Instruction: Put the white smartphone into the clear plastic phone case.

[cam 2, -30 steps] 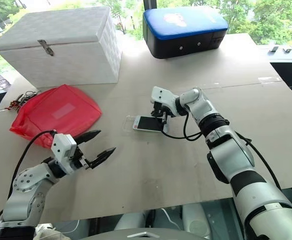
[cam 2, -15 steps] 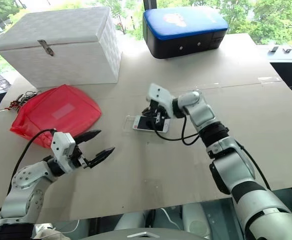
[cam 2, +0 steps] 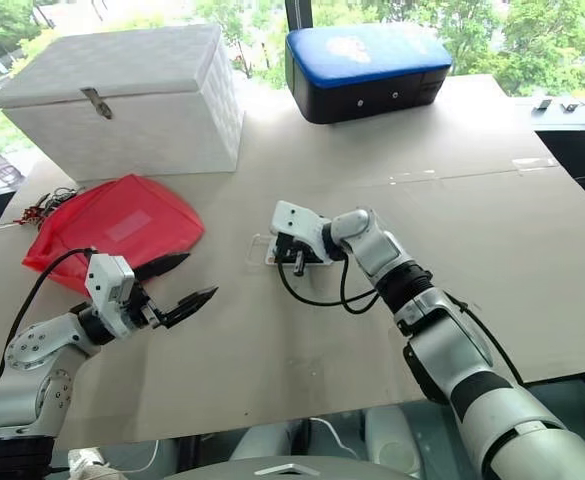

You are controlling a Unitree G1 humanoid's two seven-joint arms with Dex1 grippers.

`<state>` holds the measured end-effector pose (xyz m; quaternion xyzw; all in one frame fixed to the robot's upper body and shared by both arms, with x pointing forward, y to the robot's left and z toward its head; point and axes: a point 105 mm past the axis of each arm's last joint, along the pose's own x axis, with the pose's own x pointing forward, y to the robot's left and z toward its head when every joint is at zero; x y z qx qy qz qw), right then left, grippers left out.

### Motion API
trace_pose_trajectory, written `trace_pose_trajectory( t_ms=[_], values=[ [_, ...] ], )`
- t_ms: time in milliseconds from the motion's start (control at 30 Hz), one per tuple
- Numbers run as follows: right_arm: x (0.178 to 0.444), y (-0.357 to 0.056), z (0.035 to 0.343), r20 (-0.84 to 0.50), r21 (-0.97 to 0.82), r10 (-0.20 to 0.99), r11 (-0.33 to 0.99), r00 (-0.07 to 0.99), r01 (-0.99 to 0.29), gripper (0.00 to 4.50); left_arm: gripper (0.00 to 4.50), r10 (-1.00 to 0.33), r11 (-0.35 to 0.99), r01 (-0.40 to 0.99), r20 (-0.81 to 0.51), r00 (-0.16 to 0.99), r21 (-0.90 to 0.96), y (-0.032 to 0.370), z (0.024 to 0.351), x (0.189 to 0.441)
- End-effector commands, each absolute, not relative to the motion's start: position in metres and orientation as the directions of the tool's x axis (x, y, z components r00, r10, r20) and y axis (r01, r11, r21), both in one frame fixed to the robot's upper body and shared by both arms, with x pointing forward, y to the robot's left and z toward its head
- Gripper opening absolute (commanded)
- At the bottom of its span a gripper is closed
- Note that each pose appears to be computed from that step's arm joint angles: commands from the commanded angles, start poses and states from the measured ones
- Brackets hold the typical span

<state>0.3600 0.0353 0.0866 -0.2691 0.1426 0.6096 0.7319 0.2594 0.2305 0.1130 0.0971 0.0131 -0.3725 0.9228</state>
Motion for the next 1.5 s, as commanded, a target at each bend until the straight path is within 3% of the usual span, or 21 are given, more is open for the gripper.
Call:
trace_pose_trajectory(
  t_ms=[33, 200, 567, 667, 833, 933, 1100, 1267, 1500],
  values=[
    [0.355, 0.003, 0.026, -0.692, -0.126, 0.689, 0.179, 0.216, -0.976, 0.09, 4.5, -0.675, 0.709, 0.674, -0.076, 0.734, 0.207, 0.232, 0.125, 0.26],
    [0.363, 0.018, 0.081, -0.479, -0.111, 0.837, 0.243, 0.266, -0.964, 0.09, 4.5, -0.657, 0.729, 0.664, -0.102, 0.747, 0.167, 0.225, 0.125, 0.272],
    [0.337, 0.007, 0.192, -0.179, -0.215, 0.933, 0.273, 0.313, -0.938, 0.09, 4.5, -0.628, 0.731, 0.665, -0.23, 0.743, 0.151, 0.219, 0.121, 0.313],
    [0.331, -0.011, 0.209, -0.163, -0.268, 0.909, 0.333, 0.384, -0.904, 0.0, 3.73, -0.662, 0.687, 0.713, -0.285, 0.693, 0.139, 0.214, 0.117, 0.318],
    [0.333, -0.061, 0.185, -0.302, -0.361, 0.769, 0.455, 0.563, -0.814, 0.0, 1.2, -0.64, 0.674, 0.722, -0.364, 0.677, 0.158, 0.215, 0.111, 0.334],
    [0.329, -0.074, 0.167, -0.347, -0.343, 0.727, 0.49, 0.593, -0.801, 0.0, 0.02, -0.64, 0.658, 0.738, -0.403, 0.654, 0.154, 0.215, 0.102, 0.339],
    [0.328, -0.082, 0.136, -0.452, -0.396, 0.646, 0.472, 0.615, -0.788, 0.0, 0.02, -0.68, 0.616, 0.779, -0.421, 0.6, 0.114, 0.202, 0.091, 0.346],
    [0.331, -0.071, 0.129, -0.473, -0.424, 0.643, 0.433, 0.602, -0.795, 0.0, 0.02, -0.726, 0.543, 0.835, -0.451, 0.519, 0.086, 0.185, 0.081, 0.346],
    [0.32, -0.023, 0.124, -0.55, -0.426, 0.717, 0.199, 0.428, -0.882, 0.0, 0.02, -0.804, 0.431, 0.902, -0.452, 0.387, 0.007, 0.153, 0.074, 0.337]
  ],
)
